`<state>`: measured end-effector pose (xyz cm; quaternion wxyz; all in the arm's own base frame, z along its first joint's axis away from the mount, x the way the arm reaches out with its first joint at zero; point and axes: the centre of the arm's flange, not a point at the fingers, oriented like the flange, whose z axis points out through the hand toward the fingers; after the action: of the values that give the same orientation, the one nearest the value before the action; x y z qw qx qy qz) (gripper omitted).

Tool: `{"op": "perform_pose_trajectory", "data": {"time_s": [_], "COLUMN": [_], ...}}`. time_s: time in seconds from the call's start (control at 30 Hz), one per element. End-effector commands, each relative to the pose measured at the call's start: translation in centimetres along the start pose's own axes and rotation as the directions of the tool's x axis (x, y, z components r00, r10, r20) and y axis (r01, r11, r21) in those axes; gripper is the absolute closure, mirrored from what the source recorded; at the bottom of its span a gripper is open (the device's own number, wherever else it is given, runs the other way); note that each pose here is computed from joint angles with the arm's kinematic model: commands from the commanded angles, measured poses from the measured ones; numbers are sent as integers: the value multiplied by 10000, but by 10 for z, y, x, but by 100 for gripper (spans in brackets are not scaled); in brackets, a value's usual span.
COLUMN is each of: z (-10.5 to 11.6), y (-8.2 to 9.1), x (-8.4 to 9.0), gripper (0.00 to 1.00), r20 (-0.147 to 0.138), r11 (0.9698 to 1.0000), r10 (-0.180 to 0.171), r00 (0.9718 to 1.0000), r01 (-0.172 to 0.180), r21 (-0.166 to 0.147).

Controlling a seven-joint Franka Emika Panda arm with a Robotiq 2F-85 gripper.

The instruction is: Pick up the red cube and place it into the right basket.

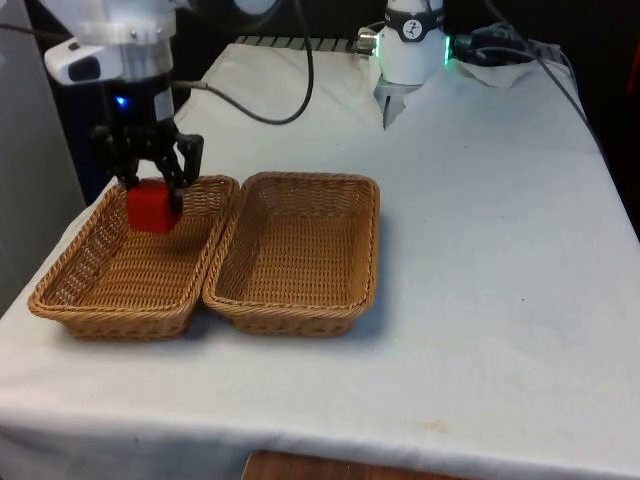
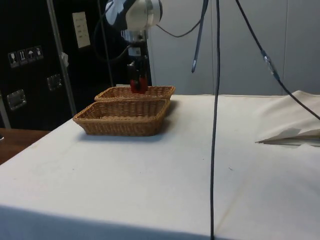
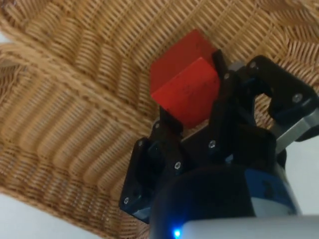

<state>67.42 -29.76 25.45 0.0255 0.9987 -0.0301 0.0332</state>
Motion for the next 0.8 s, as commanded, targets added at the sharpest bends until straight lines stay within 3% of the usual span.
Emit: {"op": "perform_pose_trajectory", "data": {"time_s": [0.0,0.23,0.5,0.63,0.67,0.7,0.73,0.77], "z": [7,28,32,33,33,33,33,33], "y": [1,10,12,13,14,12,14,14], "x": [3,4,2,2,1,1,1,1], "gripper": [97,97,94,61,41,32,32,23], "r20": [91,89,67,80,73,95,73,73], "r11": [10000,10000,10000,9999,9999,9999,9999,9999], "r10": [-8,21,39,43,59,52,49,49], "r00": [10000,10000,10000,10000,10000,9999,10000,10000], "r01": [8,-20,-38,-42,-58,-51,-48,-48], "r21": [46,-58,-87,-98,-105,-119,-105,-105]}}
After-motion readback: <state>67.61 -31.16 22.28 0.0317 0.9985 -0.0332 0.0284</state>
